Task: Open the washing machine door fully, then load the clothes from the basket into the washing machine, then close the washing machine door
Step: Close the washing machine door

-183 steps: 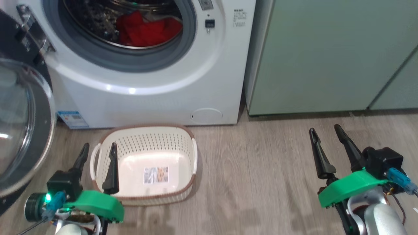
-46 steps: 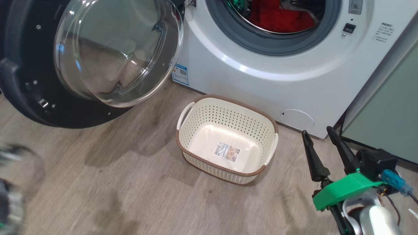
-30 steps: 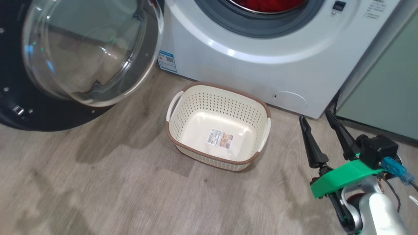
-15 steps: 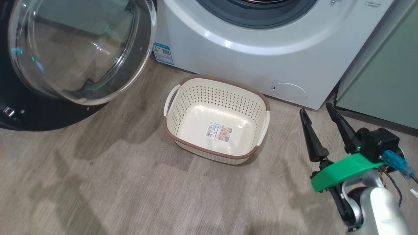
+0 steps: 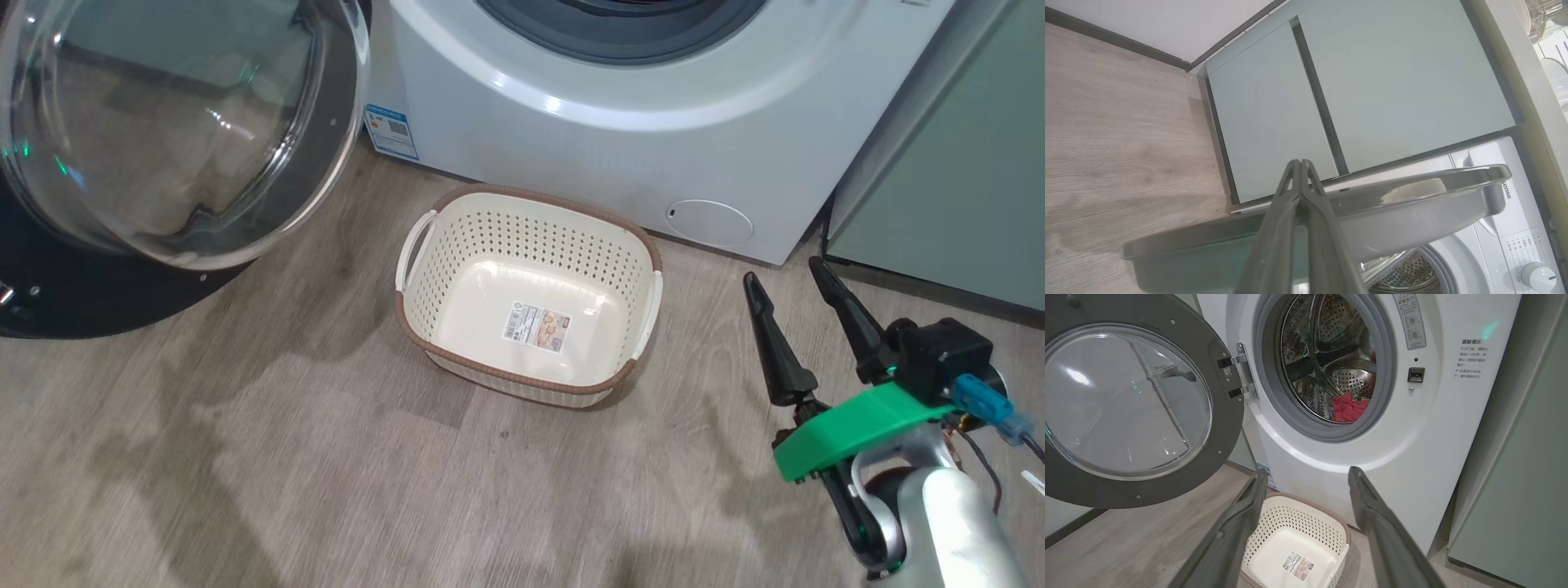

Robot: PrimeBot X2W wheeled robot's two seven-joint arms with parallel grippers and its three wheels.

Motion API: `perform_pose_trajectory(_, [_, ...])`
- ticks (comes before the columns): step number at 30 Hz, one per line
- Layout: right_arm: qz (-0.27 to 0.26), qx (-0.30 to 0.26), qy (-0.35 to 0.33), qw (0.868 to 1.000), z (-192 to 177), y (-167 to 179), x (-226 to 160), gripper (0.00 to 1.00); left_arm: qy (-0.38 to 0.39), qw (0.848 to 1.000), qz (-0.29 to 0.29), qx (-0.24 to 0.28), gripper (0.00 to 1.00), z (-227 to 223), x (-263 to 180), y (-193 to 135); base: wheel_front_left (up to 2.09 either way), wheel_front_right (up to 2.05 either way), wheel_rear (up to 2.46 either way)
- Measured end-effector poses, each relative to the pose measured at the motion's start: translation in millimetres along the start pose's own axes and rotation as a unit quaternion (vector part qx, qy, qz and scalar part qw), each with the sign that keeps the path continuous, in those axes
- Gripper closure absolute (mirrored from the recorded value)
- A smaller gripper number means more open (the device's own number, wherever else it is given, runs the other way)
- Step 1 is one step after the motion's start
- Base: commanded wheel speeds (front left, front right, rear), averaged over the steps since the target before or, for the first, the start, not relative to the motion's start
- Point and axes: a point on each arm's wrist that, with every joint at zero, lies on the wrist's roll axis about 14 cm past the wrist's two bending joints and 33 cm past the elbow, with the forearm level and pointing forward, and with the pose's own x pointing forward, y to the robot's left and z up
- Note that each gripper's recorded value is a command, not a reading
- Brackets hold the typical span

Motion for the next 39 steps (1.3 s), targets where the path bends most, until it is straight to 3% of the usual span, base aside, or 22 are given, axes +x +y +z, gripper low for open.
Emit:
perform_pose_trajectory(14, [0.004, 0.0, -0.001, 1.0, 1.8, 2.2, 2.3, 0.0, 0.056, 0.998, -0.016, 0.014, 1.0, -15.5, -1.7, -5.6, 0.0, 0.0, 0.0])
perform_pose_trajectory(21, [0.004, -0.001, -0.002, 1.0, 3.1, 2.5, 2.4, 0.0, 0.123, 0.99, -0.076, -0.005, 1.0, -33.4, -5.5, -37.8, 0.0, 0.0, 0.0])
perform_pose_trajectory(25, [0.002, -0.001, -0.004, 1.0, 4.4, 1.5, 2.1, 0.0, 0.175, 0.976, -0.126, -0.007, 1.0, -54.9, -16.7, -60.9, 0.0, 0.0, 0.0])
perform_pose_trajectory(30, [0.001, -0.001, -0.004, 1.0, 4.3, 0.3, 1.8, 0.0, 0.245, 0.957, -0.155, -0.011, 1.0, -85.2, -37.3, -64.9, 0.0, 0.0, 0.0])
perform_pose_trajectory(39, [-0.016, 0.0, -0.017, 1.0, 9.8, -12.5, 0.0, 0.0, 0.358, 0.909, -0.211, -0.01, 1.0, -139.3, -68.0, -85.1, 0.0, 0.0, 0.0])
